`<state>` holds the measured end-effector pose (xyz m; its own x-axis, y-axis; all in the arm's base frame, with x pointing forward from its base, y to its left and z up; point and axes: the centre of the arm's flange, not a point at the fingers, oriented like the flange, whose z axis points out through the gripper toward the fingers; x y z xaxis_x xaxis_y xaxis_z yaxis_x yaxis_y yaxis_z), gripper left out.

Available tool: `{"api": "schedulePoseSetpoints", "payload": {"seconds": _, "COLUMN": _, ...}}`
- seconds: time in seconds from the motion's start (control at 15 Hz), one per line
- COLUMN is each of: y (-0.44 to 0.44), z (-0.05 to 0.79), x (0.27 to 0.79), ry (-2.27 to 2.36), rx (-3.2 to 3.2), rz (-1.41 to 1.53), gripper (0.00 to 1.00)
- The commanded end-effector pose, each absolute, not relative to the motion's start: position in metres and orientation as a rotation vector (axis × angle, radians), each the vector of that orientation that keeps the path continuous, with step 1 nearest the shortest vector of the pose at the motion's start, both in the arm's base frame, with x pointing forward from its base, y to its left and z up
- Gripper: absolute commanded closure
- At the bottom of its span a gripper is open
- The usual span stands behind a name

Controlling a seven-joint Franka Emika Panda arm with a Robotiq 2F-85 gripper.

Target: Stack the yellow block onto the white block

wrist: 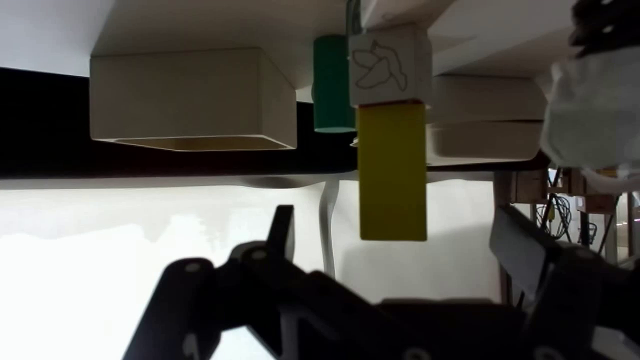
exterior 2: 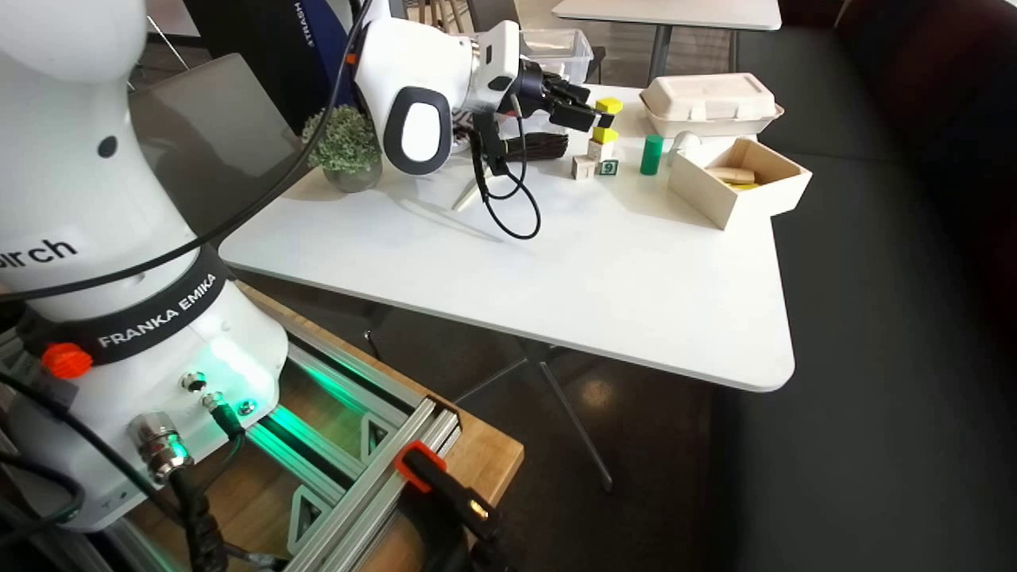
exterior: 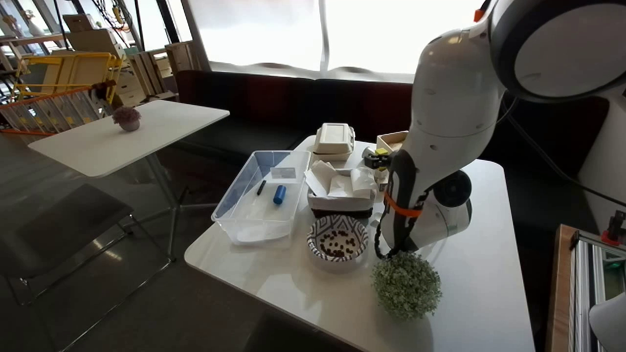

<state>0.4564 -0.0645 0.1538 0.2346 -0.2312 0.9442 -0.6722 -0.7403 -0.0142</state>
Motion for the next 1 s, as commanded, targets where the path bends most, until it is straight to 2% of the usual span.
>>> {"api": "schedulePoseSetpoints", "payload": {"seconds": 0.0, "y": -0.047, "z": 0.180, "x": 0.426, "ry": -0.882, "rx": 2.135, "rz": 1.543, "gripper": 0.00}}
{"api": "schedulePoseSetpoints", "payload": {"seconds": 0.53, "y": -0.022, "z": 0.255, "x": 0.411, "ry": -1.059, "rx": 2.046, "rz": 1.719, "gripper": 0.00}}
{"api": "schedulePoseSetpoints", "payload": {"seconds": 0.93, "y": 0.002, "z": 0.342, "x": 0.369, "ry": -1.462, "rx": 1.895, "rz": 1.529, "gripper": 0.00}}
